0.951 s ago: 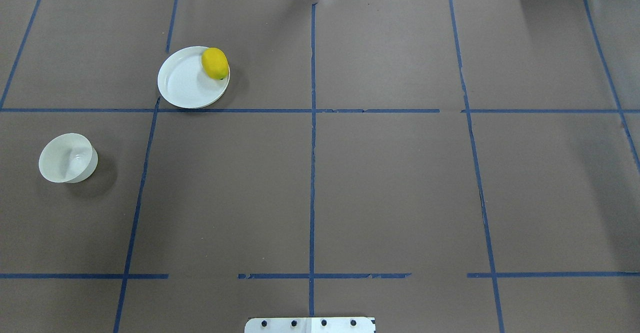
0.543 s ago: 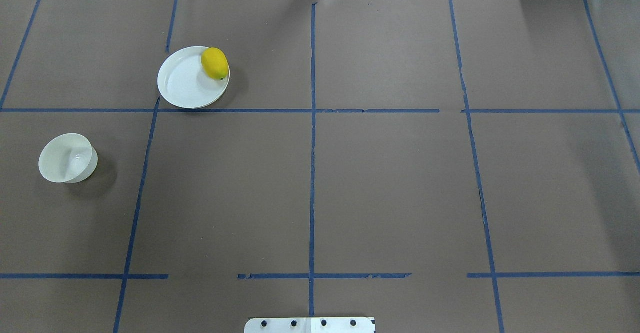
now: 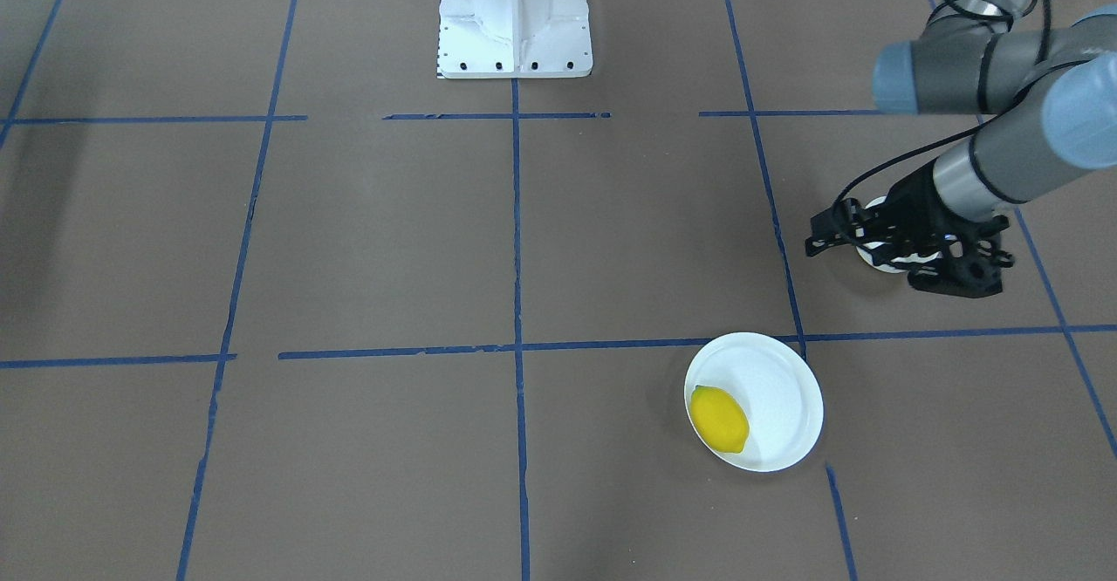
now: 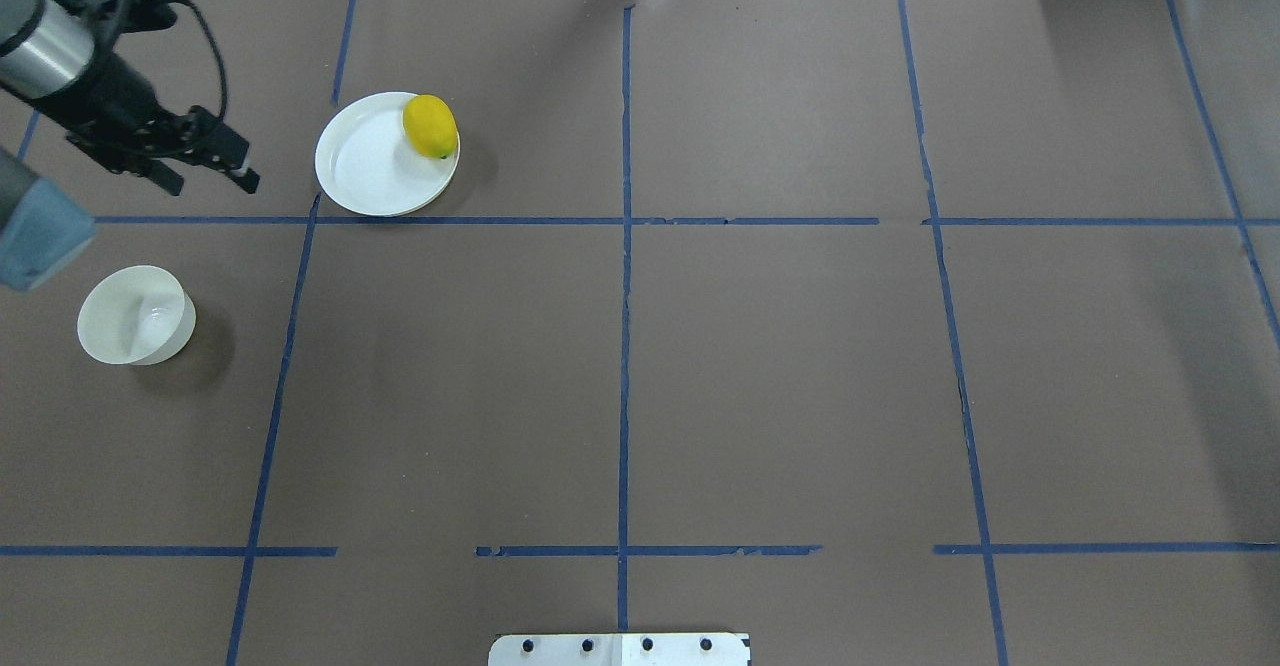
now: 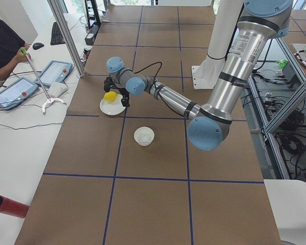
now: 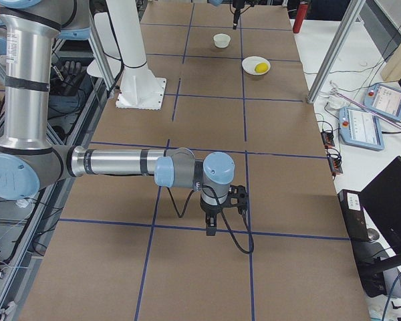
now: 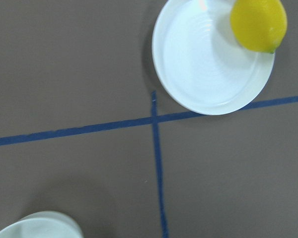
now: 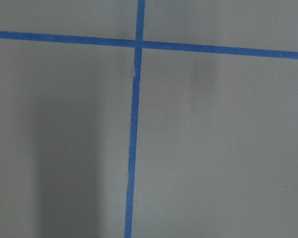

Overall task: Move lemon from plate to bowl
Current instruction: 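Move the left gripper over the yellow lemon on the white plate, then lower the left gripper and close it around the lemon, then lift the lemon and carry it with the left gripper over the white bowl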

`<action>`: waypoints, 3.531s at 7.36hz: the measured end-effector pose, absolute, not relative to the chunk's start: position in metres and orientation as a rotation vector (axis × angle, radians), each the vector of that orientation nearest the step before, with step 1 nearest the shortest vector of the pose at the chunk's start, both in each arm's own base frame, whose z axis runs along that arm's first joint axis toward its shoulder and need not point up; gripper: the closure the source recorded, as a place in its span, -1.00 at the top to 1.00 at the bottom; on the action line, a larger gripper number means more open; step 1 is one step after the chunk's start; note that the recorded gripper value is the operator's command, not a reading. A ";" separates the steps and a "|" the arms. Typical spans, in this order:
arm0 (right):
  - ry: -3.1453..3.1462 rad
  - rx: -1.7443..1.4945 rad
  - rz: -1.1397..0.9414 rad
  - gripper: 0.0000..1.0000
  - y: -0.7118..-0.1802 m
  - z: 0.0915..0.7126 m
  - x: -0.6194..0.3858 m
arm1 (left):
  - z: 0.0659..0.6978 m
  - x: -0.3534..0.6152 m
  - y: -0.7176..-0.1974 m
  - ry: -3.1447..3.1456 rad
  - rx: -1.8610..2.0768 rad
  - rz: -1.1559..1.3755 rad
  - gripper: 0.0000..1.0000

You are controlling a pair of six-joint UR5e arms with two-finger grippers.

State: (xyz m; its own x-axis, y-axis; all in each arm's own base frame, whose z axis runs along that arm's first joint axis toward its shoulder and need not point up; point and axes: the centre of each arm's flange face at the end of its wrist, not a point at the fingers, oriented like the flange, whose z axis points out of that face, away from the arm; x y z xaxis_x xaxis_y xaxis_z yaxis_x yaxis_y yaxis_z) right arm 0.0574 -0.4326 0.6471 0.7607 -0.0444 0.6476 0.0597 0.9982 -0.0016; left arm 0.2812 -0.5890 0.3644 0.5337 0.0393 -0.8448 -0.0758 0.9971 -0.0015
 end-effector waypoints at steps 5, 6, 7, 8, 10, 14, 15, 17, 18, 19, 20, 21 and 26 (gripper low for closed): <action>-0.704 -0.022 -0.057 1.00 -0.433 0.647 0.057 | 0.319 0.397 -0.703 0.946 -0.170 -0.230 1.00; -0.704 -0.022 -0.057 1.00 -0.433 0.647 0.057 | 0.311 0.407 -0.712 0.930 -0.163 -0.253 1.00; -0.704 -0.022 -0.057 1.00 -0.433 0.647 0.057 | 0.306 0.421 -0.717 0.898 -0.134 -0.270 0.99; -0.704 -0.023 -0.057 1.00 -0.433 0.647 0.057 | 0.306 0.436 -0.718 0.861 -0.099 -0.280 0.99; -0.704 -0.023 -0.057 1.00 -0.433 0.647 0.057 | 0.317 0.451 -0.720 0.824 -0.055 -0.288 0.99; -0.704 -0.023 -0.057 1.00 -0.433 0.647 0.057 | 0.339 0.467 -0.717 0.785 -0.048 -0.287 0.06; -0.704 -0.023 -0.057 1.00 -0.433 0.647 0.057 | 0.341 0.469 -0.717 0.784 -0.049 -0.283 -0.89; -0.704 -0.022 -0.057 1.00 -0.433 0.647 0.057 | 0.339 0.469 -0.716 0.789 -0.042 -0.274 -1.00; -0.704 -0.022 -0.057 1.00 -0.433 0.647 0.057 | 0.334 0.467 -0.717 0.798 -0.034 -0.271 -1.00; -0.704 -0.023 -0.057 1.00 -0.433 0.647 0.057 | 0.324 0.452 -0.720 0.820 -0.011 -0.267 -1.00; -0.704 -0.023 -0.057 1.00 -0.433 0.647 0.057 | 0.317 0.425 -0.714 0.856 0.024 -0.255 -1.00; -0.704 -0.022 -0.057 1.00 -0.433 0.647 0.057 | 0.326 0.393 -0.687 0.891 0.066 -0.227 -1.00; -0.704 -0.022 -0.057 1.00 -0.433 0.647 0.057 | 0.434 0.251 -0.510 0.850 0.162 -0.020 -1.00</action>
State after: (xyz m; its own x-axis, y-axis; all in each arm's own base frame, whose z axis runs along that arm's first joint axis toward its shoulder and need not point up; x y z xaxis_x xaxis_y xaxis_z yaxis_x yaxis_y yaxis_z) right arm 0.0574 -0.4326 0.6471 0.7607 -0.0445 0.6476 0.0596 0.9982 -0.0015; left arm 0.2509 -0.5097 0.4341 0.6604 0.0474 -0.7494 0.0822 0.9874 0.1349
